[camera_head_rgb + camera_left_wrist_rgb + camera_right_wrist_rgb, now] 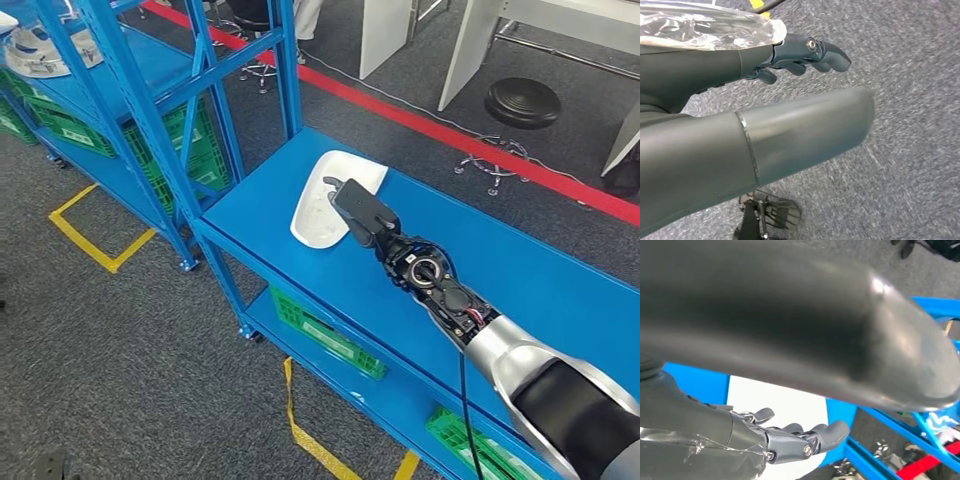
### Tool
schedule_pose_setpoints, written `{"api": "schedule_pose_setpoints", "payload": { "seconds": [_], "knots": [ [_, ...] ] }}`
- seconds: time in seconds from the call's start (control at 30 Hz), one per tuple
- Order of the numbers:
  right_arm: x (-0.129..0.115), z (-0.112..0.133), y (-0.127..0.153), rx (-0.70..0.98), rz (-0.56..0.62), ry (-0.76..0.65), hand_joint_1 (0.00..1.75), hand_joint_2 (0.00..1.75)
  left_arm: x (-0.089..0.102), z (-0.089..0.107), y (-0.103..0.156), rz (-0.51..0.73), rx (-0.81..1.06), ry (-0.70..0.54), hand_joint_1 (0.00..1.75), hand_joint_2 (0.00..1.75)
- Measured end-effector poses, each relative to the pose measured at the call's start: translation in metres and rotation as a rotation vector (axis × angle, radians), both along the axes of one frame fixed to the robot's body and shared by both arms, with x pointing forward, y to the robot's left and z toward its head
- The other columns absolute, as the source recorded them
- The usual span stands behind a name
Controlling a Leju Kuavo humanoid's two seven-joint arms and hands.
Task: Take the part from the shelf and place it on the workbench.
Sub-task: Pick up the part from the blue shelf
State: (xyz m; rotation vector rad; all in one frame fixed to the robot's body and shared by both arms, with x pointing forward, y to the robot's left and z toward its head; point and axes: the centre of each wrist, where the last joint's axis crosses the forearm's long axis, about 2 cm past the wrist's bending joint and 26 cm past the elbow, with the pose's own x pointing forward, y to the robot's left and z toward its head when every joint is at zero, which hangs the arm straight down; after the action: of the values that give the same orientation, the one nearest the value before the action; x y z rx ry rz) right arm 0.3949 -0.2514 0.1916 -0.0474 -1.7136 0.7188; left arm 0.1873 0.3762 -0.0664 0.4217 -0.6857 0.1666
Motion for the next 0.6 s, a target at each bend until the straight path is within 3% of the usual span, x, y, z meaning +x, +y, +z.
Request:
{"api": "schedule_pose_setpoints", "payload": {
  "seconds": [0.6],
  "knots": [
    [0.0043,-0.0059,-0.0071,-0.009,-0.059,0.095,0.00,0.00,-0.0047,-0.0017,0.0012,0.013,-0.001,0.008,0.00,0.00]
  ]
}}
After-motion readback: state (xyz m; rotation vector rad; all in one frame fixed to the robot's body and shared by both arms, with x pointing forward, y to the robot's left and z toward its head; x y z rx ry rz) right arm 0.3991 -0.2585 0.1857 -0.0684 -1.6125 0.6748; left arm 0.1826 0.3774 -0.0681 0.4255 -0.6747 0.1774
